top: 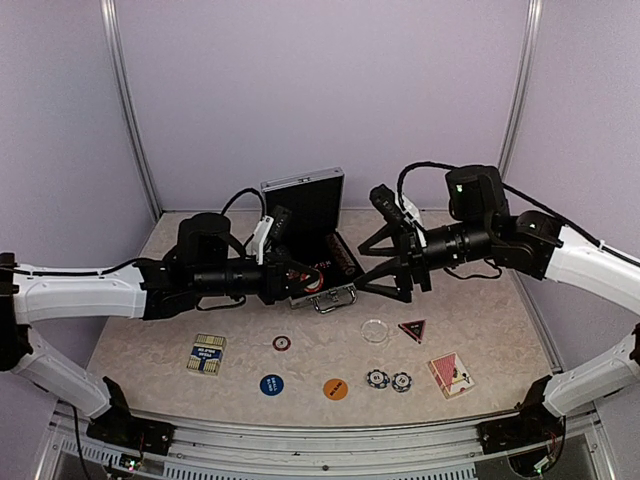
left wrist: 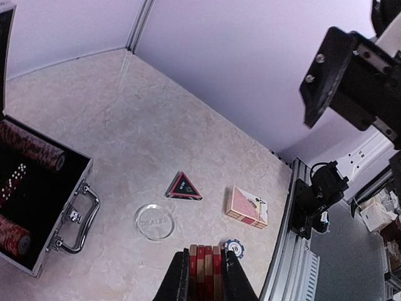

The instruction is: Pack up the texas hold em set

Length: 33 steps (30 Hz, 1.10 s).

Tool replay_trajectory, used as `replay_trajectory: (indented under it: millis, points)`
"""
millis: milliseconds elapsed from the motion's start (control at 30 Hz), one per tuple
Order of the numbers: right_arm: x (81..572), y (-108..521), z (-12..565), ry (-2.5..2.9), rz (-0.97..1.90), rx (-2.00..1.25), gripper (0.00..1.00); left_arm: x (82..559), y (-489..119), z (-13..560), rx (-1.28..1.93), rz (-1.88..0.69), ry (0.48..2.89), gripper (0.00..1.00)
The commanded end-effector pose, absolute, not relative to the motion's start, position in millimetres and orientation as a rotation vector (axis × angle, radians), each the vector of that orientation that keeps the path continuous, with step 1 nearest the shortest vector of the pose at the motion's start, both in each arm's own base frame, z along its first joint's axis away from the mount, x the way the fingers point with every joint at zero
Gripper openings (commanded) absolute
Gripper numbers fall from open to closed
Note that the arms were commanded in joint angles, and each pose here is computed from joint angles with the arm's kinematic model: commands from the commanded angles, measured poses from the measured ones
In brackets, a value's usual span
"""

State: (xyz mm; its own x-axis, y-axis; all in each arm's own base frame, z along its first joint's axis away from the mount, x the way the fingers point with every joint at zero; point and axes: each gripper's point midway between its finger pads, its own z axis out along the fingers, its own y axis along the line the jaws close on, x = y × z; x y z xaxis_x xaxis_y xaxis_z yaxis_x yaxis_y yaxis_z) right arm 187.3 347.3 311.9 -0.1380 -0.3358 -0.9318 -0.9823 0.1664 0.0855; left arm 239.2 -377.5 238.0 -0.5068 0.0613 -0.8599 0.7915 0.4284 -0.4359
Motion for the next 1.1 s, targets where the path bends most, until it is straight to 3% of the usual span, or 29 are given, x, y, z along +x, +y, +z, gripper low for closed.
replay_trajectory:
  millis: [0,400,833,1067]
  points:
    - [163.2,354.2,295.4,1.606,1.163,-1.425,0.85,215.0,-376.6,280.1,0.843,-1.171,1.648,0.0]
    - [163.5,385.2,304.0,1.531,1.294,-1.484,0.79,178.9,-377.6,296.5,0.92,-1.3,1.516,0.0]
    - [161.5,399.8,301.8,1.514,1.337,-1.492,0.7,170.9,-386.6,304.9,0.945,-1.362,1.468,0.0]
    - [161.4,401.7,300.4,1.513,1.351,-1.497,0.52,166.3,-386.3,308.9,0.955,-1.385,1.447,0.0]
